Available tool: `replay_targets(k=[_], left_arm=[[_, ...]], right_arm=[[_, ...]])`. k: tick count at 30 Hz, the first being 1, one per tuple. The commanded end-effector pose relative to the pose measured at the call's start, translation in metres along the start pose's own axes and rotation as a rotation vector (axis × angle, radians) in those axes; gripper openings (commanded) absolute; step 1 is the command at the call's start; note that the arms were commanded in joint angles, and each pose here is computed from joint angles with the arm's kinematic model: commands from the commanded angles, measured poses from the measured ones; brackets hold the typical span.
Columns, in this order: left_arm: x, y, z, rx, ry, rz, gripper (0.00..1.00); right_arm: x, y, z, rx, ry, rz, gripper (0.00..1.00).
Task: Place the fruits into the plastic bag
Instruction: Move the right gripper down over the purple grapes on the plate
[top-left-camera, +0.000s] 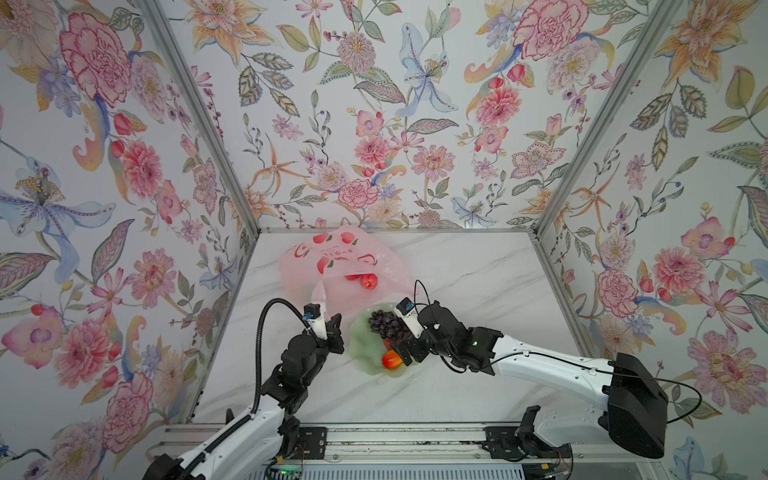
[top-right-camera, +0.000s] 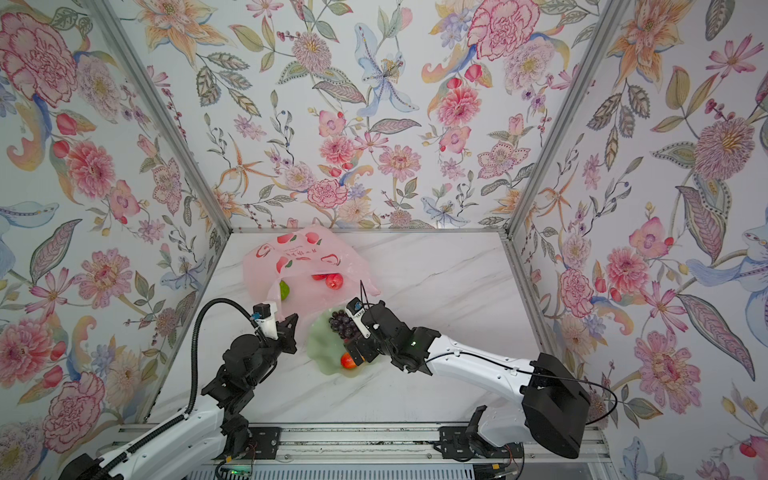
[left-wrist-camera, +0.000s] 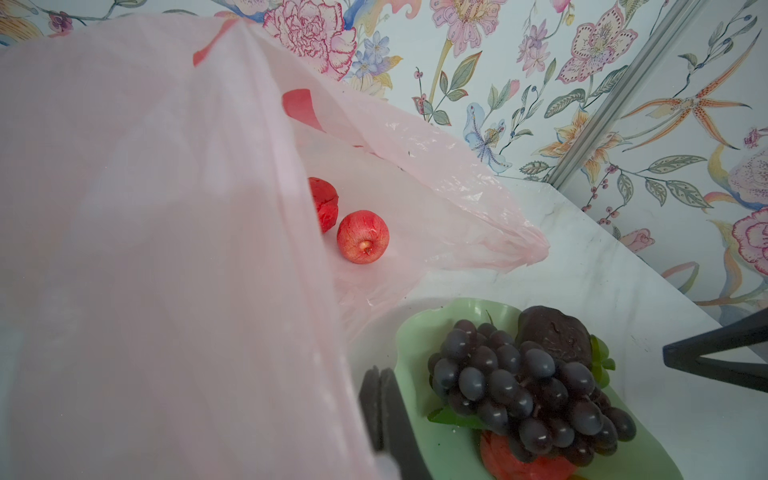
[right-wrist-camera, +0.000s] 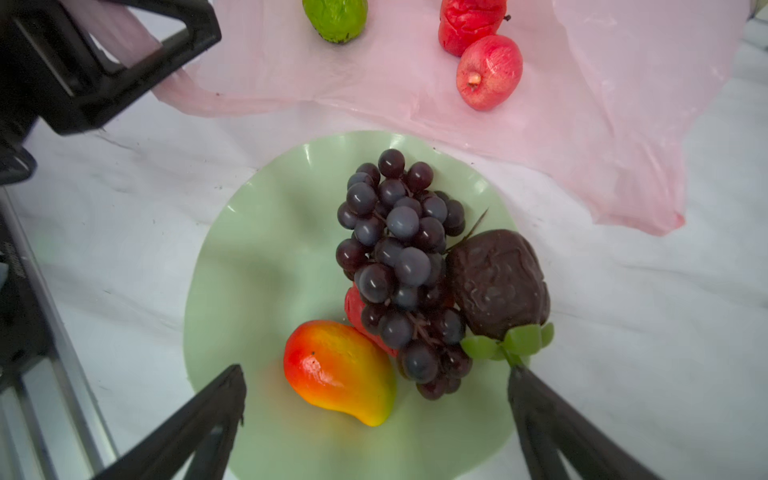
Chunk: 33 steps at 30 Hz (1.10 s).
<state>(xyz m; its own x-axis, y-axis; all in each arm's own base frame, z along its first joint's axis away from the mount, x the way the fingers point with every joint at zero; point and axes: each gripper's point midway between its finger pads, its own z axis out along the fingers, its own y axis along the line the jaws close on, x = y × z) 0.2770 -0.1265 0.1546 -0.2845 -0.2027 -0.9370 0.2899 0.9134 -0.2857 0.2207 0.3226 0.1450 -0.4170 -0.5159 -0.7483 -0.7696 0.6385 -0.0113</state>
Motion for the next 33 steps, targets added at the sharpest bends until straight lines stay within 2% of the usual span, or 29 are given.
replay_targets(k=[1,6,14,33], left_arm=[[0.004,0.005,-0.001,-0.011,0.006,-0.011,0.0],[0.005,0.005,0.001,-0.013,0.011,-0.011,0.0],[0.005,0.007,0.0,-0.012,0.01,-0.018,0.0],[0.004,0.008,-0.002,-0.011,0.003,-0.025,0.0]], right_arm=[[-0.014,-0.003,0.005,0.065,-0.022,-0.176,0.99],[-0.017,-0.002,0.021,0.074,0.024,-0.298,0.99],[-0.023,-0.01,0.043,0.127,0.089,-0.424,0.99],[-0.02,-0.025,0.086,0.096,0.203,-0.413,0.99]])
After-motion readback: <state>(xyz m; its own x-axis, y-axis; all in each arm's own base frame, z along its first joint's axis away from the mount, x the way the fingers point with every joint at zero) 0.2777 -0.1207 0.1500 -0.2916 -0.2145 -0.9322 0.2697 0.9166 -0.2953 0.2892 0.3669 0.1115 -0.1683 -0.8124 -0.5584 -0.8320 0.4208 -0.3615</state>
